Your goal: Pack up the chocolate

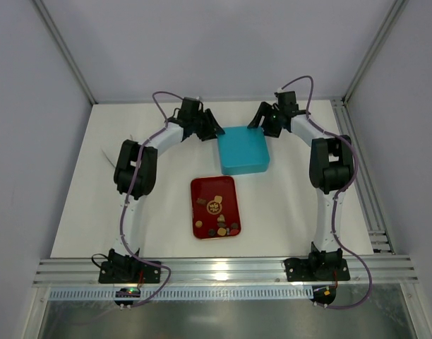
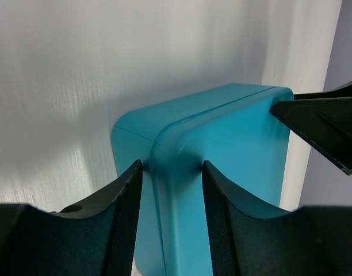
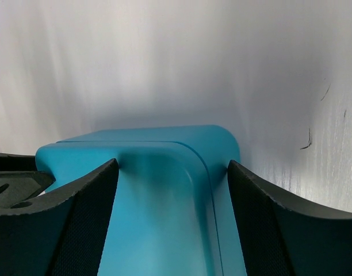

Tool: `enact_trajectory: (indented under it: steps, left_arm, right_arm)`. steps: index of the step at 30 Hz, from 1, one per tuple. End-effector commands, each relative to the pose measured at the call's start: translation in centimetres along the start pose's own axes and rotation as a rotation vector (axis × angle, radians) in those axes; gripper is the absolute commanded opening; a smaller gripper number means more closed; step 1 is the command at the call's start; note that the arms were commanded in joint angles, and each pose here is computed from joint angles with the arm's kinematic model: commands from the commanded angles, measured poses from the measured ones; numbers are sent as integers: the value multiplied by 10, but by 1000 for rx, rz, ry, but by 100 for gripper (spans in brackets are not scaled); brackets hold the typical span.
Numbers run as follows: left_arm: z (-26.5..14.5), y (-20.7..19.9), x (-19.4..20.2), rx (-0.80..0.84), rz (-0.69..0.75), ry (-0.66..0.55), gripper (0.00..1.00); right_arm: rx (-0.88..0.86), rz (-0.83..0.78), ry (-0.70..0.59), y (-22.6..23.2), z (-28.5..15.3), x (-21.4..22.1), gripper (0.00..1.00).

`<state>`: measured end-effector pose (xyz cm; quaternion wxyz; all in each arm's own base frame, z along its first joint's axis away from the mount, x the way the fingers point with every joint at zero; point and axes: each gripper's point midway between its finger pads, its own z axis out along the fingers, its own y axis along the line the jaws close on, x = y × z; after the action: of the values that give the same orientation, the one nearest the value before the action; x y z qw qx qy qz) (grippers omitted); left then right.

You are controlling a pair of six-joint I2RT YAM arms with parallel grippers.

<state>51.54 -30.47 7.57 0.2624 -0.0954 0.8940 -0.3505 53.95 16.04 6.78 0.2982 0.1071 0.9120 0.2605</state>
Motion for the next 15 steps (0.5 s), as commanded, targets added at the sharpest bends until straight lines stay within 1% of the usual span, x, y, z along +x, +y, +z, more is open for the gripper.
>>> enact_trajectory:
  steps: [1,6,15]
  left_arm:
    - [22,87,61,-262,-42,131,41]
    - [26,100,74,-295,-59,156,36]
    - [26,109,87,-335,-58,174,29]
  right_arm:
    - [88,-20,92,-17,15,32,75]
    - [112,-29,115,-18,17,40,73]
    - [166,-53,168,-21,24,55,69]
